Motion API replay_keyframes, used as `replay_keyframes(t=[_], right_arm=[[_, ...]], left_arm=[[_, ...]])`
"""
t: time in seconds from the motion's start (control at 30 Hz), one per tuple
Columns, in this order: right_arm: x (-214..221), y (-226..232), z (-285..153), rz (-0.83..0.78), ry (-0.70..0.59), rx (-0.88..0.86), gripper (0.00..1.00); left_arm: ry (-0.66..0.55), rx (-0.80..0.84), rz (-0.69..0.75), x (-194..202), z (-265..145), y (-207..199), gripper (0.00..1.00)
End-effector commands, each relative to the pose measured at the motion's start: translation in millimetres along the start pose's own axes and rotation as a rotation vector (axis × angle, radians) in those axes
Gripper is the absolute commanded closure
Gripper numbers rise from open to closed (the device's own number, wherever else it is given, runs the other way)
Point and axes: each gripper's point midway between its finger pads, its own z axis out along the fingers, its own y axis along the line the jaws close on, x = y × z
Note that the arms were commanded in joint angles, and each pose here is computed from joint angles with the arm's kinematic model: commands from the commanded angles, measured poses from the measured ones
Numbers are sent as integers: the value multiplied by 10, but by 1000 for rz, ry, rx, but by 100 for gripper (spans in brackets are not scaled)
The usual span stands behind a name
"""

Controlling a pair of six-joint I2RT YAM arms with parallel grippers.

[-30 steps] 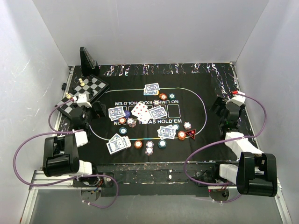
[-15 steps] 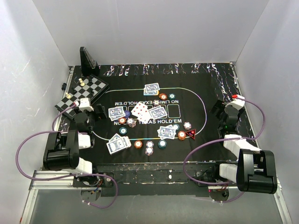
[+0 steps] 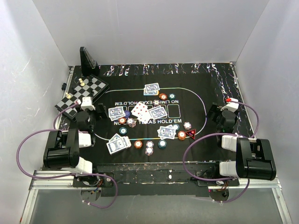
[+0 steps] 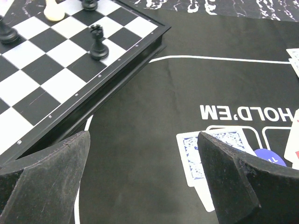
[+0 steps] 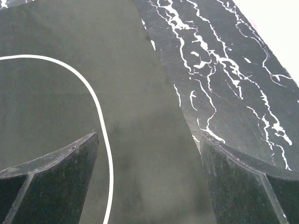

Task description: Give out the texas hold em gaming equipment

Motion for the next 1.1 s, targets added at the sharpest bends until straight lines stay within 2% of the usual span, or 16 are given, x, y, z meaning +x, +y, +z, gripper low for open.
replay_keyframes(t=[0.0, 0.23, 0.37, 1.07], right_arm=[[-251, 114, 26, -20, -121, -61, 4], [-220, 123, 11, -15, -95, -65, 4], [-272, 131, 7, -22, -137, -73, 4], [-260, 130, 9, -21, -131, -73, 4]], left_arm=[[4, 52, 62, -73, 102, -127, 0], [-8, 56, 58, -87, 76, -137, 0], [-11, 57, 60, -93, 73, -140, 0], [-4, 54, 59, -80, 85, -133, 0]])
